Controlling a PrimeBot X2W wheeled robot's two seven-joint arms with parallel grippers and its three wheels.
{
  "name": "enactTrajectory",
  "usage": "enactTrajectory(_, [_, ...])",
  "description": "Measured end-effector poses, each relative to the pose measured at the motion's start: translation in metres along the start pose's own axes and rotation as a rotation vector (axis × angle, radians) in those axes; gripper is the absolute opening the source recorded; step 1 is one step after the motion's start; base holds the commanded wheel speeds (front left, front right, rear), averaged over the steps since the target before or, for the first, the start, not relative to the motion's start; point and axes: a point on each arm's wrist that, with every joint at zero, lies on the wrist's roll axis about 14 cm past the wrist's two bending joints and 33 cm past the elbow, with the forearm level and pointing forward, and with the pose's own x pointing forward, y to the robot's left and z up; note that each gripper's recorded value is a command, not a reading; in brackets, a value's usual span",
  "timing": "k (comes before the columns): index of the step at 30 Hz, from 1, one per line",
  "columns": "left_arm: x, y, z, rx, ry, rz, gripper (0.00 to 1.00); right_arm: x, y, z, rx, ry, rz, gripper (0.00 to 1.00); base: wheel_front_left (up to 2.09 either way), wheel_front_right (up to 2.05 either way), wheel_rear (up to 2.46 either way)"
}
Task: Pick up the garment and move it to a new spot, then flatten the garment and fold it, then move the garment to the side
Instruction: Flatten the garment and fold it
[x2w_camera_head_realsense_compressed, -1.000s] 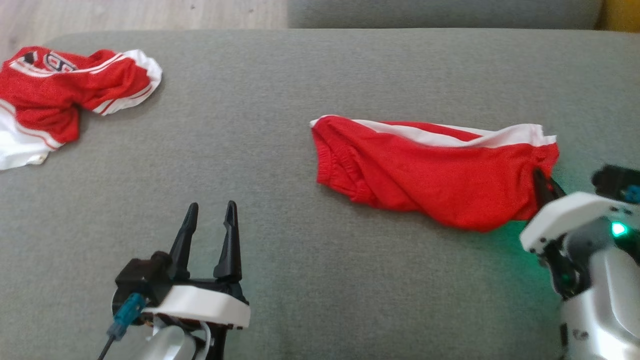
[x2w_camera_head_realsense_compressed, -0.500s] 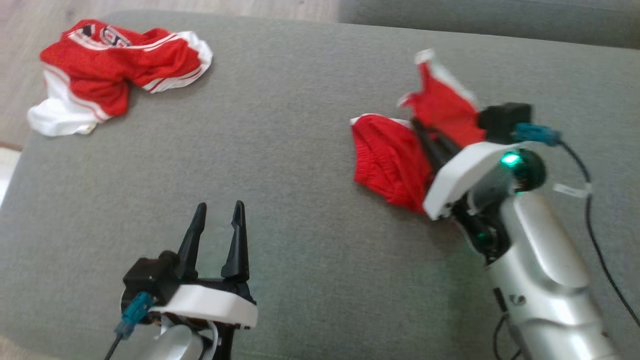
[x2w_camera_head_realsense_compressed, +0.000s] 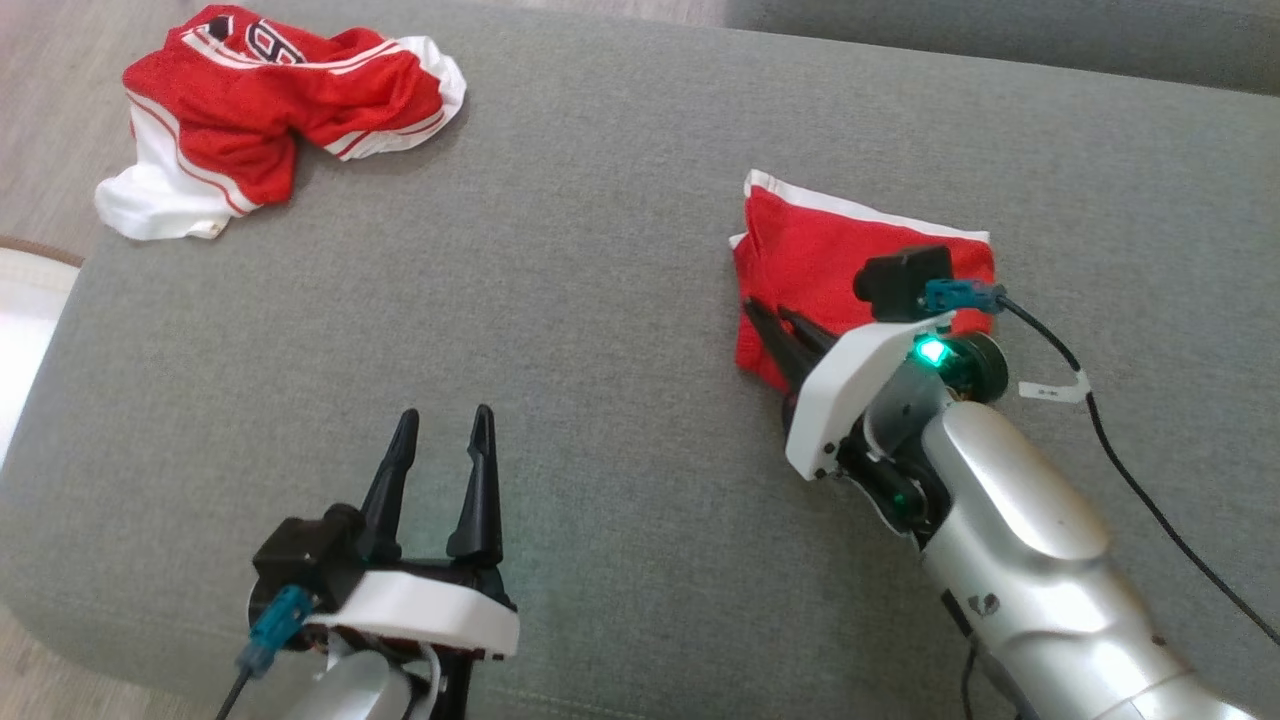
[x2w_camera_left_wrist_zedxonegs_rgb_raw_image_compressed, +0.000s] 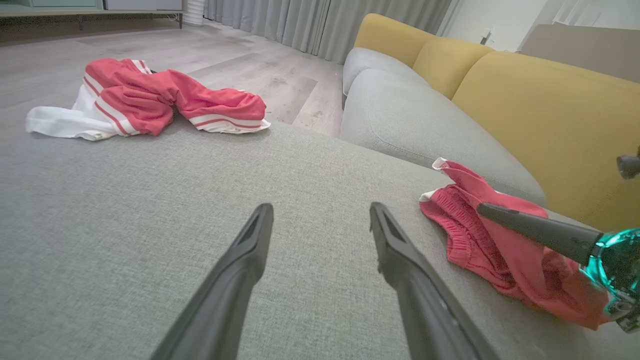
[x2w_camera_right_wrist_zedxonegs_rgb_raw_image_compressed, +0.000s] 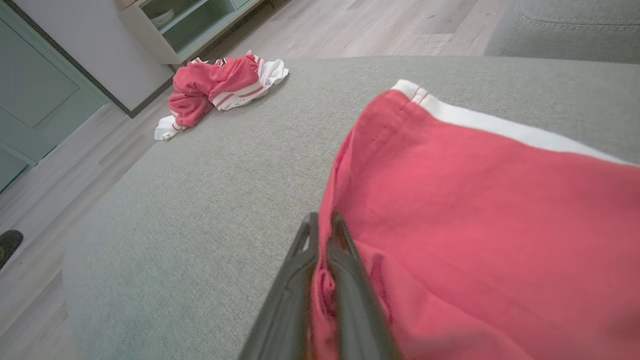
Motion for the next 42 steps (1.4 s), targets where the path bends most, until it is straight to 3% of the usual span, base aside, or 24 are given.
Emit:
enactTrajectory(9, [0.002,-0.017,0.002,-0.007,-0.01,-0.05,1.0,-0.015,0.003,0.035,-0.018,-0.163,-0.007,1.0,0.0,0.0,0.0])
enactTrajectory(17, [-0.001,-0.032,0.004,-0.004,-0.02,-0.097,1.0,-0.051,-0.054,0.082,-0.102,-0.36,-0.218,1.0,0.0,0.0,0.0])
enactTrajectory(23, [-0.001,-0.032,0.004,-0.004,-0.019,-0.099,1.0,-0.062,-0.078,0.072,-0.163,-0.337,-0.31,1.0,0.0,0.0,0.0])
enactTrajectory(24, [-0.001,-0.032,0.003,-0.005,-0.017,-0.098,1.0,-0.062,-0.08,0.066,-0.171,-0.32,-0.318,0.93,0.0,0.0,0.0])
enactTrajectory(25, [-0.001,-0.031,0.003,-0.005,-0.015,-0.096,1.0,-0.061,-0.082,0.059,-0.177,-0.301,-0.324,0.76,0.0,0.0,0.0])
enactTrajectory(26, [-0.001,-0.031,0.002,-0.005,-0.014,-0.093,1.0,-0.06,-0.083,0.052,-0.18,-0.282,-0.326,0.43,0.0,0.0,0.0])
enactTrajectory(28, [-0.001,-0.029,0.002,-0.005,-0.012,-0.087,1.0,-0.056,-0.082,0.038,-0.195,-0.241,-0.323,0.11,0.0,0.0,0.0])
enactTrajectory(30, [-0.001,-0.027,0.001,-0.006,-0.01,-0.08,1.0,-0.05,-0.078,0.024,-0.21,-0.192,-0.303,0.0,0.0,0.0,0.0])
enactTrajectory(42, [-0.004,-0.014,0.0,-0.009,-0.009,-0.038,1.0,-0.018,-0.019,-0.041,-0.279,0.016,-0.094,0.0,0.0,0.0,0.0])
